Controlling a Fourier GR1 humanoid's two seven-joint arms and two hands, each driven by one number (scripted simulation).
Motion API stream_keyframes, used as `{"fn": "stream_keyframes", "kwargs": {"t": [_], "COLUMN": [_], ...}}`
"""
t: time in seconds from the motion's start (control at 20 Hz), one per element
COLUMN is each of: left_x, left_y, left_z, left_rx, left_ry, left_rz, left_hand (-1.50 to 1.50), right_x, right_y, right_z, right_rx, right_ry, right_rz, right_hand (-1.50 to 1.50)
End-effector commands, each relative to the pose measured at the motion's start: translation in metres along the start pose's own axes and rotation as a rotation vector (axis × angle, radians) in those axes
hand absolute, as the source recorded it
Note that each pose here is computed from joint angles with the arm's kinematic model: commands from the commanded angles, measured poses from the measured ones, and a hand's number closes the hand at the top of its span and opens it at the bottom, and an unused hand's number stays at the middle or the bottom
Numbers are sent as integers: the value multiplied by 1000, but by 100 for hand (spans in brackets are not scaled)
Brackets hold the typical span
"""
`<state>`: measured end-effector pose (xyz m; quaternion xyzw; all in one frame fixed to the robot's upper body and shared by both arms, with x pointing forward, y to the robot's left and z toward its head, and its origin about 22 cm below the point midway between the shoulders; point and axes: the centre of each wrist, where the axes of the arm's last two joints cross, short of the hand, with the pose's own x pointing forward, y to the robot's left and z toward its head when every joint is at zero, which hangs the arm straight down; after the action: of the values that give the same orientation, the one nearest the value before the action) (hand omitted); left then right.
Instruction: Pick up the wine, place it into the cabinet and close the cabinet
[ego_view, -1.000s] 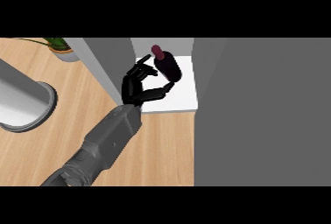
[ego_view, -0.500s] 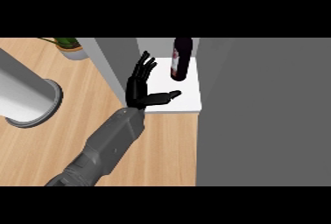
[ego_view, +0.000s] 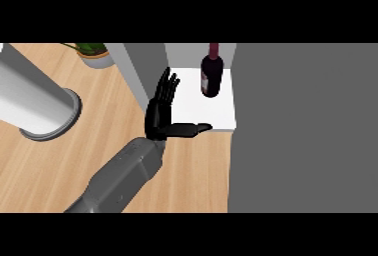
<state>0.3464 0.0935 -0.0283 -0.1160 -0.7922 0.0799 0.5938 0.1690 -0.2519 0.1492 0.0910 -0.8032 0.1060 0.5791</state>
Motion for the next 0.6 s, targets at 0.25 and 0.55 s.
{"fn": "stream_keyframes", "kwargs": {"t": [0.25, 0.55], "left_x": [66, 121], "left_y": [-5, 6], "left_z": [60, 93], "left_rx": [-126, -120], "left_ry": [14, 11], "left_rz": [26, 61], "left_hand": [-150, -150], "right_x": [2, 17], "right_y": [-2, 10], "right_z": [-10, 4], "right_rx": [-5, 2], "right_ry": [-11, -25], "right_rz": [0, -8], "right_hand": [-150, -150]}}
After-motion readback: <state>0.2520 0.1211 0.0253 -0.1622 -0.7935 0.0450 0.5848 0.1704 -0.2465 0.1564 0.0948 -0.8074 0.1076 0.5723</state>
